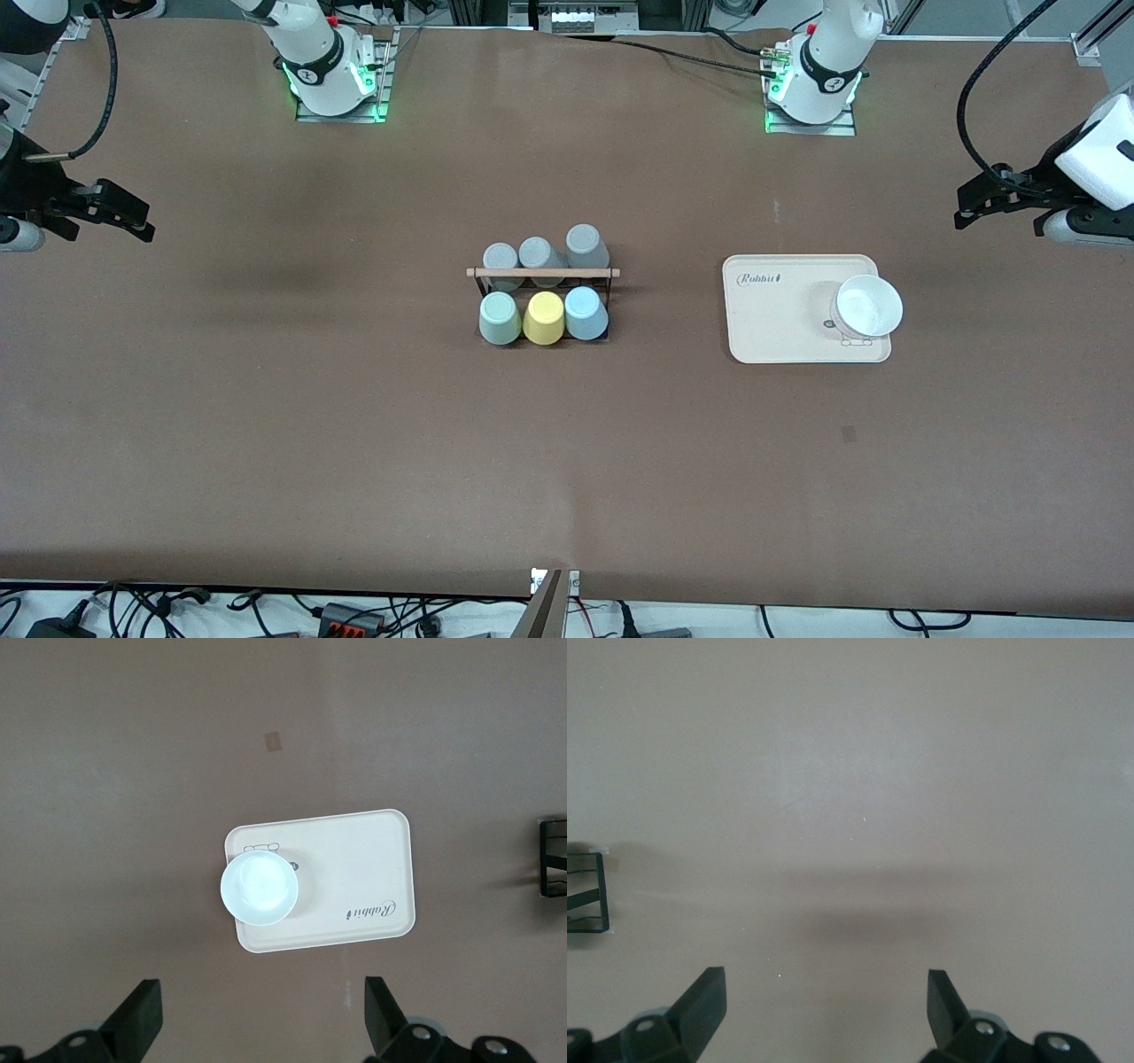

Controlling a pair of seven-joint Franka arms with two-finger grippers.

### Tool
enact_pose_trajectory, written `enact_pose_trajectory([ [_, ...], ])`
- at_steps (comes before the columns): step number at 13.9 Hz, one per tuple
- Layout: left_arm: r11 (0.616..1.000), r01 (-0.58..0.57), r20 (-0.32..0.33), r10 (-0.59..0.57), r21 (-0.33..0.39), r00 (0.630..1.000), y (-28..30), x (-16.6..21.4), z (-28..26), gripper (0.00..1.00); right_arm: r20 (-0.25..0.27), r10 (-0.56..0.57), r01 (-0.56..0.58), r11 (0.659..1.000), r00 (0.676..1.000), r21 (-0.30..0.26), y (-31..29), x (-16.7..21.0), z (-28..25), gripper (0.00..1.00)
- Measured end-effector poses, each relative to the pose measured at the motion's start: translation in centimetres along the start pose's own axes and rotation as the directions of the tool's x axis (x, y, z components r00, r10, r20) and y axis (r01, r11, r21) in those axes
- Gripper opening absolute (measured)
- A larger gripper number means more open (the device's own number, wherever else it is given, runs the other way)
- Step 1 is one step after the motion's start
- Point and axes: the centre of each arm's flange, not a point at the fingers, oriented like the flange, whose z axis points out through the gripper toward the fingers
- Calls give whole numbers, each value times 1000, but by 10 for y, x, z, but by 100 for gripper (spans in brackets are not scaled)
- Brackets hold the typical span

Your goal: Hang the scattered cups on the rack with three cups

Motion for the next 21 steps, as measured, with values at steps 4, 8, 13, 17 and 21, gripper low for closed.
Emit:
enact_pose_trajectory([
  [4,1000,0,0,0,0,1000,0,0,0,100,-2,1,-1,1000,1000,0,0,1,1,100],
  [8,1000,0,0,0,0,1000,0,0,0,100,-5,-1,1,1000,1000,0,-1,1,1,100],
  [13,1000,1,17,-1,-1,1000,0,-2,1,100,-12,28,-28,999,1000,16,12,1,0,100],
  [17,1000,2,18,-2,-1,1000,-1,-2,2,100,-15,28,-28,999,1000,19,16,1,0,100],
  [21,1000,4,17,-4,-1,1000,-2,-2,1,100,-15,11,-11,1000,1000,19,7,2,-1,100],
])
